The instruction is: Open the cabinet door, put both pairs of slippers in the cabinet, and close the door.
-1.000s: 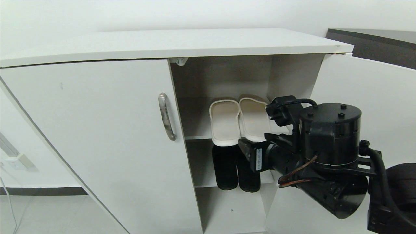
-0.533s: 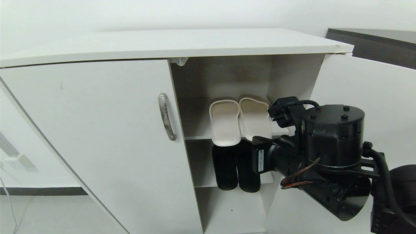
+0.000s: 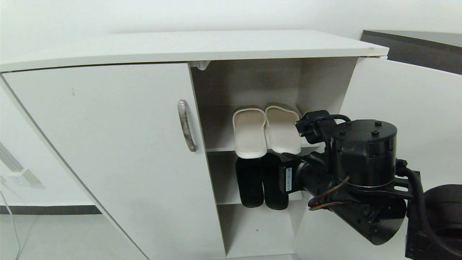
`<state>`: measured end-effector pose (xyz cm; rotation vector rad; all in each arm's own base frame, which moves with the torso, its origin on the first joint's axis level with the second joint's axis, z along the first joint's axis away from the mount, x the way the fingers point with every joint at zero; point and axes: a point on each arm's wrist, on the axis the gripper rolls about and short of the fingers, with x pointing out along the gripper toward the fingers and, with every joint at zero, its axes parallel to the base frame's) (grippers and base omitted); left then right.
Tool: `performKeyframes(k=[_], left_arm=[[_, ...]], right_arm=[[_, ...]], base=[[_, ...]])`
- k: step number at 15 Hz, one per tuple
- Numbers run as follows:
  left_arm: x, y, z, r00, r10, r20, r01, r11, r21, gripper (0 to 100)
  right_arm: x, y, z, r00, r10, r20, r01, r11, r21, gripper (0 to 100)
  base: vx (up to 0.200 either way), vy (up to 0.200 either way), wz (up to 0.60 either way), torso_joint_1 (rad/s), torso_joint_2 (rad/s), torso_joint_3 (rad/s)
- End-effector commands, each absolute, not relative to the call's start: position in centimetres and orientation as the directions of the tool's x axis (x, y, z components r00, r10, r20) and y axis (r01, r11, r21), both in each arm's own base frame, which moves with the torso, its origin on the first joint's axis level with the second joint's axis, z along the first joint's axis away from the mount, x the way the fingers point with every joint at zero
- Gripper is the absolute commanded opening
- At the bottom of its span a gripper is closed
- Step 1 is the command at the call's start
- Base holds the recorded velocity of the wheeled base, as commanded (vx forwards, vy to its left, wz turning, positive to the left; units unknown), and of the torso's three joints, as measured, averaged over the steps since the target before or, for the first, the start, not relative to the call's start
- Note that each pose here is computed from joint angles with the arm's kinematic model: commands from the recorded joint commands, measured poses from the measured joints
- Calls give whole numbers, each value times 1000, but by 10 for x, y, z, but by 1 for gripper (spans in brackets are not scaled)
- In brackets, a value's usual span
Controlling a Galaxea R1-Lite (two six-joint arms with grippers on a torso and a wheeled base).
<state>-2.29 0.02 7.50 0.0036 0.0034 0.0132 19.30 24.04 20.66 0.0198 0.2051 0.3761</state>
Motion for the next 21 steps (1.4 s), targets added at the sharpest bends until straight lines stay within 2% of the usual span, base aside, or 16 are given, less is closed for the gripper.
performKeyframes(k=[1, 16, 21], left_arm=[[-23, 0, 75, 1000, 14, -5, -14, 1000, 3, 0], [-23, 0, 75, 1000, 14, -5, -14, 1000, 5, 0], [-23, 0, 75, 1000, 17, -5, -17, 1000, 3, 0]], right_arm=[[194, 242, 203, 908, 367, -203, -365, 930, 52, 0], [203, 234, 182, 914, 336, -228, -336, 941, 39, 0], [207, 225, 173, 921, 308, -240, -318, 948, -4, 0]], base=[[-200, 0, 0, 2, 2, 2], [-200, 0, 0, 3, 3, 2], [0, 0, 0, 0, 0, 0]])
